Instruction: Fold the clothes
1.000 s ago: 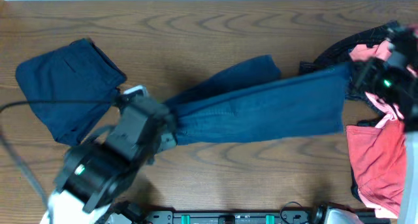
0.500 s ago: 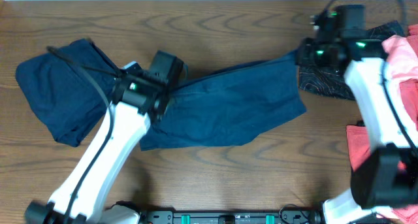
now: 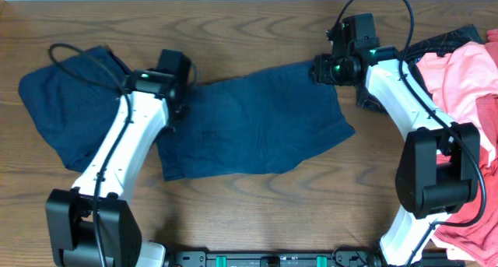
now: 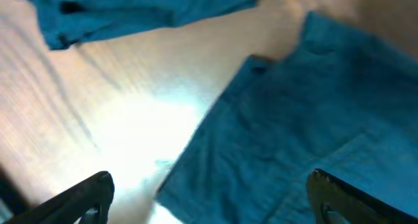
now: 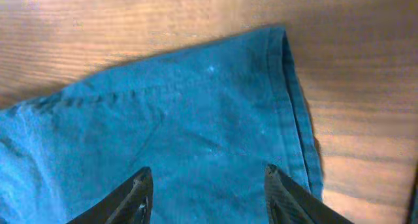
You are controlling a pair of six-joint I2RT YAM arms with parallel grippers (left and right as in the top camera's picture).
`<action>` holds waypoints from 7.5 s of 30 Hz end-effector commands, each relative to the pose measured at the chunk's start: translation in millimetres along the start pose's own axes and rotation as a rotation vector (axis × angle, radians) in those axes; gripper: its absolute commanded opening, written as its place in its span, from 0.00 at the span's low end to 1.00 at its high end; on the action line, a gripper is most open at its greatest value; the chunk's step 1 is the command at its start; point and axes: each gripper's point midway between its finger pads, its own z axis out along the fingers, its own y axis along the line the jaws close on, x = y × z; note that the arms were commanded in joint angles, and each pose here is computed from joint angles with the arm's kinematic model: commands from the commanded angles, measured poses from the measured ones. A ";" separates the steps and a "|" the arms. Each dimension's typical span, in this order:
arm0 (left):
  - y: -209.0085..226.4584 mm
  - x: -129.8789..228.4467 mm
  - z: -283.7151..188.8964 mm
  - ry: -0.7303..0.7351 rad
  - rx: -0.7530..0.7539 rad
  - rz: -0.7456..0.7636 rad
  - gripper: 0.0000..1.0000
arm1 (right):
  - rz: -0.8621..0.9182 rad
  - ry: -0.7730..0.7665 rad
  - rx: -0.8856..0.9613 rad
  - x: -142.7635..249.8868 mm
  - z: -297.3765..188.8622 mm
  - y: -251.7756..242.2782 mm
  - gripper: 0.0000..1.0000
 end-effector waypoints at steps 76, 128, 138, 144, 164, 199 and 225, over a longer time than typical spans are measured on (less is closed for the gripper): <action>-27.2 63.2 83.9 0.265 0.389 0.443 0.06 | -0.232 0.417 -0.035 141.5 38.3 97.6 0.27; -106.6 123.3 -143.7 0.085 0.901 0.697 0.06 | 0.166 0.602 0.376 179.6 -55.2 -79.0 0.48; -117.0 92.9 -142.8 -0.078 0.864 0.642 0.06 | 0.080 0.533 0.128 219.8 13.2 -29.1 0.45; -125.3 81.6 -149.5 -0.142 0.885 0.617 0.06 | 0.020 0.379 0.060 201.9 40.8 18.7 0.43; -156.7 206.3 -148.2 0.148 0.984 0.879 0.55 | 0.075 0.238 0.252 142.7 3.7 -15.2 0.63; -170.1 153.8 42.4 0.418 0.767 0.855 0.06 | 0.081 0.209 0.072 101.4 -118.6 -15.1 0.63; 80.5 -222.1 5.2 -0.337 0.629 -0.126 0.71 | 0.082 0.214 0.077 102.8 -118.9 -16.0 0.63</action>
